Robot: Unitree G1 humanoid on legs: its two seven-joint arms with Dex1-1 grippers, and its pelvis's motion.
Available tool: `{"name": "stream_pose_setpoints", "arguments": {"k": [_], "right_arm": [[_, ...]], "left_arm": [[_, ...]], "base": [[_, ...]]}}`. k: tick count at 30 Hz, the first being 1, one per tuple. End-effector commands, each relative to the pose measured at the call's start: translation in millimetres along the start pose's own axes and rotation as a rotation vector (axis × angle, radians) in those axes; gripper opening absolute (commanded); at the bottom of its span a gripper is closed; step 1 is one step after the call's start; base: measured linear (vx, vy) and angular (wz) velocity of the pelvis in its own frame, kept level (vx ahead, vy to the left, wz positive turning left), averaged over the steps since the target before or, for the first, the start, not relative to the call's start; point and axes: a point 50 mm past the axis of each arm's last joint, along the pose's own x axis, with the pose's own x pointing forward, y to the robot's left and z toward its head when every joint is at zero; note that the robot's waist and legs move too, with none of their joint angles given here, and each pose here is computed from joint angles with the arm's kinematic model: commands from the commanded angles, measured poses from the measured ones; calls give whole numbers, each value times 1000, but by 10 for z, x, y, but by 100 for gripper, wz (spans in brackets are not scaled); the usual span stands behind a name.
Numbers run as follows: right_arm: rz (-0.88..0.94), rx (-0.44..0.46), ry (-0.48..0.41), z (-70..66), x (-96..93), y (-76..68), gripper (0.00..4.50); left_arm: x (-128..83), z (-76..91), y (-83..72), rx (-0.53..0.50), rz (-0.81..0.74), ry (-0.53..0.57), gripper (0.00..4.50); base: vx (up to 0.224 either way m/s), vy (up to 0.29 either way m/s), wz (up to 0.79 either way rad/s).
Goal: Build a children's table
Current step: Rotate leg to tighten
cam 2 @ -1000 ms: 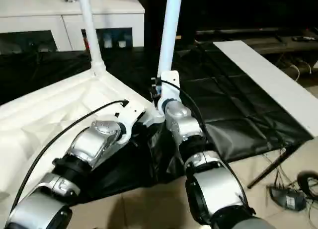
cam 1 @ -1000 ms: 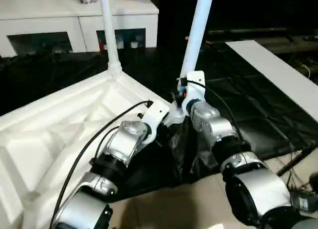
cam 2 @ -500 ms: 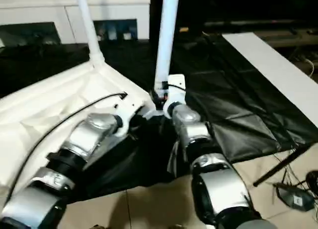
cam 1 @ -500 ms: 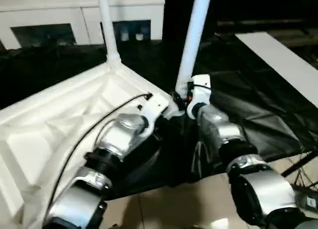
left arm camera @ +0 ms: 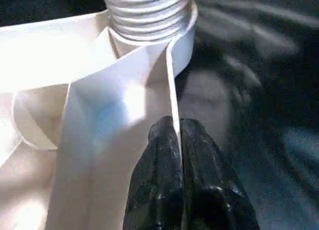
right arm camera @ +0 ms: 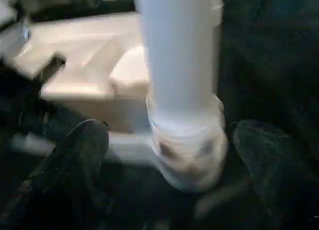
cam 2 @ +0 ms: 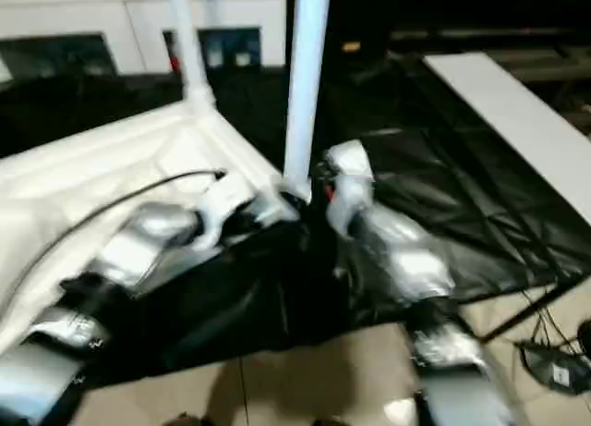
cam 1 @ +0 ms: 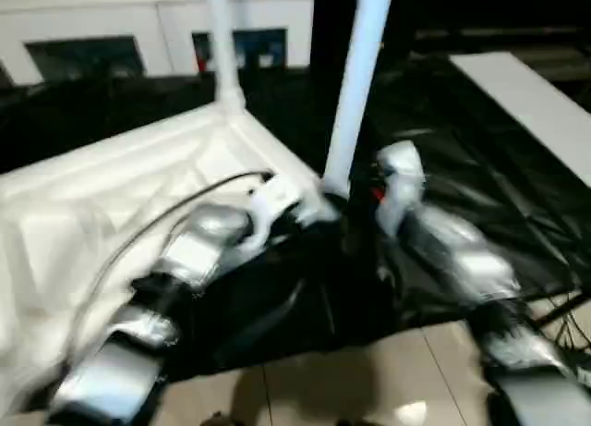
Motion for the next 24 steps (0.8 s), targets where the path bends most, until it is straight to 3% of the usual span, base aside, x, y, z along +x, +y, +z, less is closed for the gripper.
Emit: {"name": "stream_pose_setpoints", "arguments": {"k": [1, 2, 8, 16, 24], "right_arm": [[72, -40, -3, 95, -23, 62, 446], [99, -76, 48, 54, -143, 44, 446], [124, -121, 89, 33, -261, 58, 446], [204, -185, 179, -57, -222, 135, 446], [166, -171, 150, -50, -115, 100, 430]], "left_arm": [[32, 55, -107, 75, -103, -14, 0], [-23, 35, -117, 108, -155, -15, 0], [-124, 45, -164, 128, -262, -59, 0], [-172, 14, -145, 147, -280, -47, 0], [-177, 11, -158, 148, -284, -49, 0]], "base": [[0, 0, 0], [0, 0, 0], [0, 0, 0], [0, 0, 0], [0, 0, 0]]}}
